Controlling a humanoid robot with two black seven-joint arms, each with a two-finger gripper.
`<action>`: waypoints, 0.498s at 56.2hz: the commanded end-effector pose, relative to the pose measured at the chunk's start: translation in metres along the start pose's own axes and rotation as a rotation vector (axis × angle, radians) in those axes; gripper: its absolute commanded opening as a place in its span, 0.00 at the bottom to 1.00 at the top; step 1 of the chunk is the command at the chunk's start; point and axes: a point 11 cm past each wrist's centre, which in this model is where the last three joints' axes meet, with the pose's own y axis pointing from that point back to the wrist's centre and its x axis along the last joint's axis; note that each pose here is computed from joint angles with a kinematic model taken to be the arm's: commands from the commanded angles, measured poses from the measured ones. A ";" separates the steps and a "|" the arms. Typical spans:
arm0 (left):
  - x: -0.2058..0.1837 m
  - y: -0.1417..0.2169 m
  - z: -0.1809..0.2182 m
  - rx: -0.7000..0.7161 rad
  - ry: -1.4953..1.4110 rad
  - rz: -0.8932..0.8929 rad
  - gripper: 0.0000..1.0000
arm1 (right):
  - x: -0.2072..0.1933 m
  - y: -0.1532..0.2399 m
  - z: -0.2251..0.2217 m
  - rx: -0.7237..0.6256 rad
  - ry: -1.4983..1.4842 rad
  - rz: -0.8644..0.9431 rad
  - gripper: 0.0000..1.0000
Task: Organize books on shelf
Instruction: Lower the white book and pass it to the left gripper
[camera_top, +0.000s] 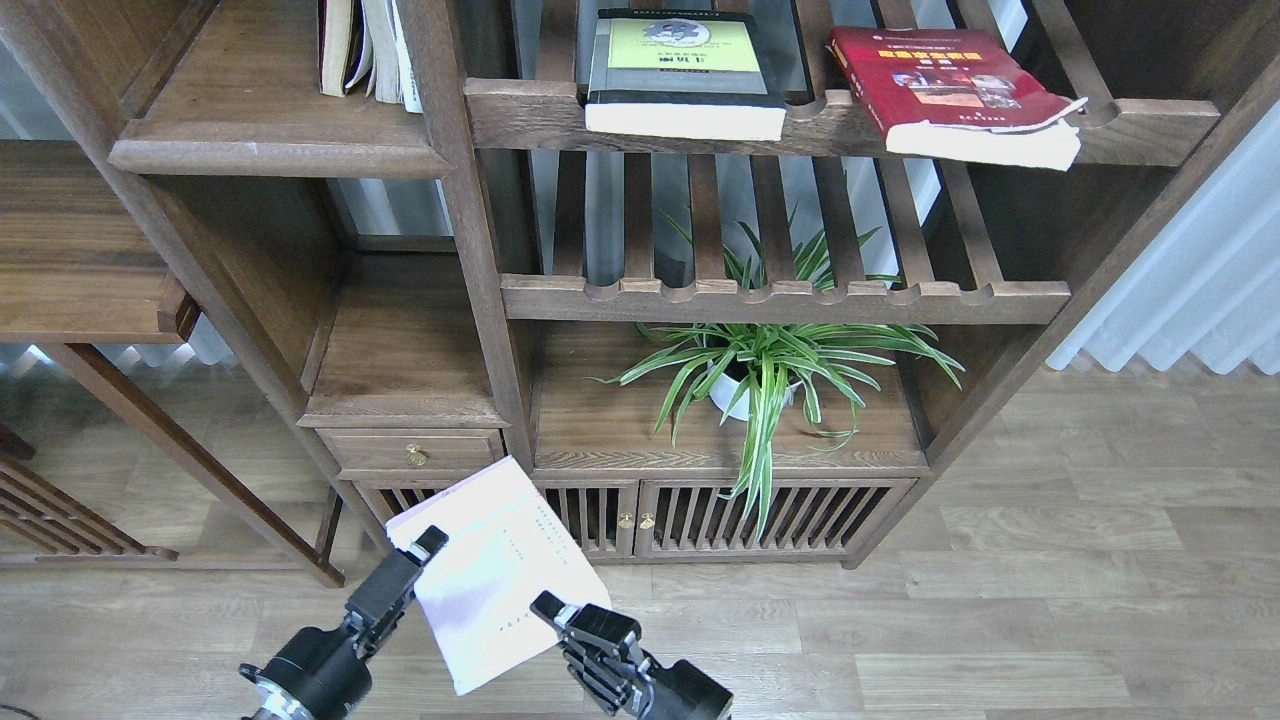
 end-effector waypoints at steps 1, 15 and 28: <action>0.002 0.002 -0.005 0.016 0.001 0.006 0.93 | -0.002 -0.001 -0.002 0.005 0.000 -0.006 0.04; -0.002 -0.005 0.000 0.006 -0.007 -0.007 0.99 | 0.000 0.001 0.003 -0.004 -0.006 0.000 0.04; -0.006 -0.011 0.008 -0.013 -0.026 -0.021 0.79 | 0.005 0.005 0.009 -0.015 -0.010 0.011 0.04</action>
